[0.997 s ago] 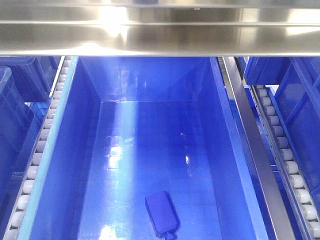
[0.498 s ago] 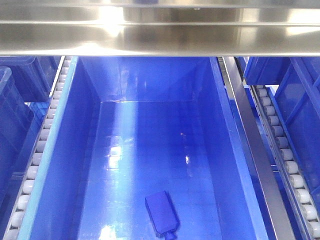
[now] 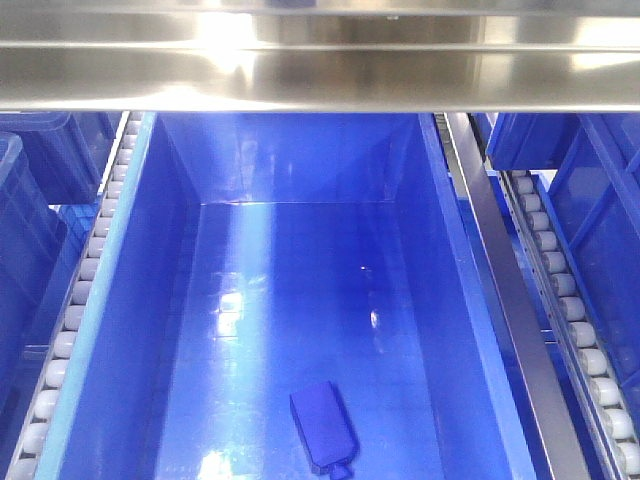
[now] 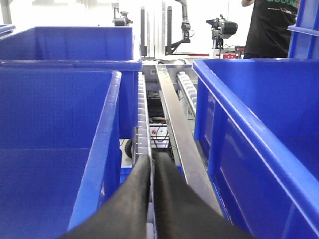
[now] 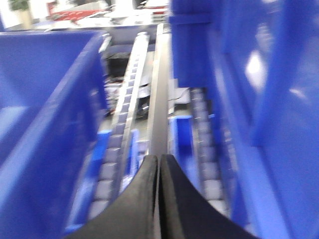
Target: Pour parts from conveyor to right shelf
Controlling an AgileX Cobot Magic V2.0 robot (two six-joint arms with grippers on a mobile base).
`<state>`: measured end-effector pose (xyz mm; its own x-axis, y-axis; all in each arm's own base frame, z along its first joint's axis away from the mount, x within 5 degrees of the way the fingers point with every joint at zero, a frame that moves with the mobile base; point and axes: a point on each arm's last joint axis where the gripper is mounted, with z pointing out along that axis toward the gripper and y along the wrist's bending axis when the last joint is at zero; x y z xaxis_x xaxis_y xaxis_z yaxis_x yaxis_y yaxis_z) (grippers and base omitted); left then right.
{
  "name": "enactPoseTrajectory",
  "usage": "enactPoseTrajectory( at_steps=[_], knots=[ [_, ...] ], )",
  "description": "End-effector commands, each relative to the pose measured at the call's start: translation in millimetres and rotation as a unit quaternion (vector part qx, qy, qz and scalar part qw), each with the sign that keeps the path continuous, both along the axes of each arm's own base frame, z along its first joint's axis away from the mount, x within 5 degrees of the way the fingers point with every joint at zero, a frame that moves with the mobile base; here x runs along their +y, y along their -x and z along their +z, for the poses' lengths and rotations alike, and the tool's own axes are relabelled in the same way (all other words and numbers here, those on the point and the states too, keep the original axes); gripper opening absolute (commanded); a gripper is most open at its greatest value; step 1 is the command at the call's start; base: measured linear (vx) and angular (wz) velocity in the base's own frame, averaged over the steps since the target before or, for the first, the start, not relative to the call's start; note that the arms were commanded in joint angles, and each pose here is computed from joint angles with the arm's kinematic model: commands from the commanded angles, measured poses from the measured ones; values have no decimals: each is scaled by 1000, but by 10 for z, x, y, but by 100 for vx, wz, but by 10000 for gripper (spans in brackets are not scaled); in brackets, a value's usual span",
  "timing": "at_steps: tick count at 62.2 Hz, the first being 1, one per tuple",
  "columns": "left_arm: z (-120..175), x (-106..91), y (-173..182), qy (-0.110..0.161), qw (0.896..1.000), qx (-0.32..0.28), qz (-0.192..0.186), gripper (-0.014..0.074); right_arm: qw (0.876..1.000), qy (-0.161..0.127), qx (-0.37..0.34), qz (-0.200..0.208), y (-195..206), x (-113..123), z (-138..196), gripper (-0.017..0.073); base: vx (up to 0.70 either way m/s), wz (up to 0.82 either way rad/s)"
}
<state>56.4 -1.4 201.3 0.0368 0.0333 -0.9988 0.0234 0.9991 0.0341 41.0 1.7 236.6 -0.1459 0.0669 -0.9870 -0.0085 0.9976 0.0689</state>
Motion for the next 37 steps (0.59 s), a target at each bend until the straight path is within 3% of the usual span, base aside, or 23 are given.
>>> enactPoseTrajectory(
  at_steps=[1,9,20,37],
  knots=[
    [-29,0,0,5,1000,-27,-1,-6,997,7,-72,-19,-4,-33,98,-10,0,0],
    [-29,0,0,5,1000,-27,-1,-6,995,15,-94,-26,-73,-46,-61,-10,0,0],
    [-29,0,0,5,1000,-27,-1,-6,989,17,-145,-4,-143,-6,-307,-10,0,0],
    [-29,0,0,5,1000,-27,-1,-6,989,23,-146,-4,-143,-5,-311,-10,0,0]
  ],
)
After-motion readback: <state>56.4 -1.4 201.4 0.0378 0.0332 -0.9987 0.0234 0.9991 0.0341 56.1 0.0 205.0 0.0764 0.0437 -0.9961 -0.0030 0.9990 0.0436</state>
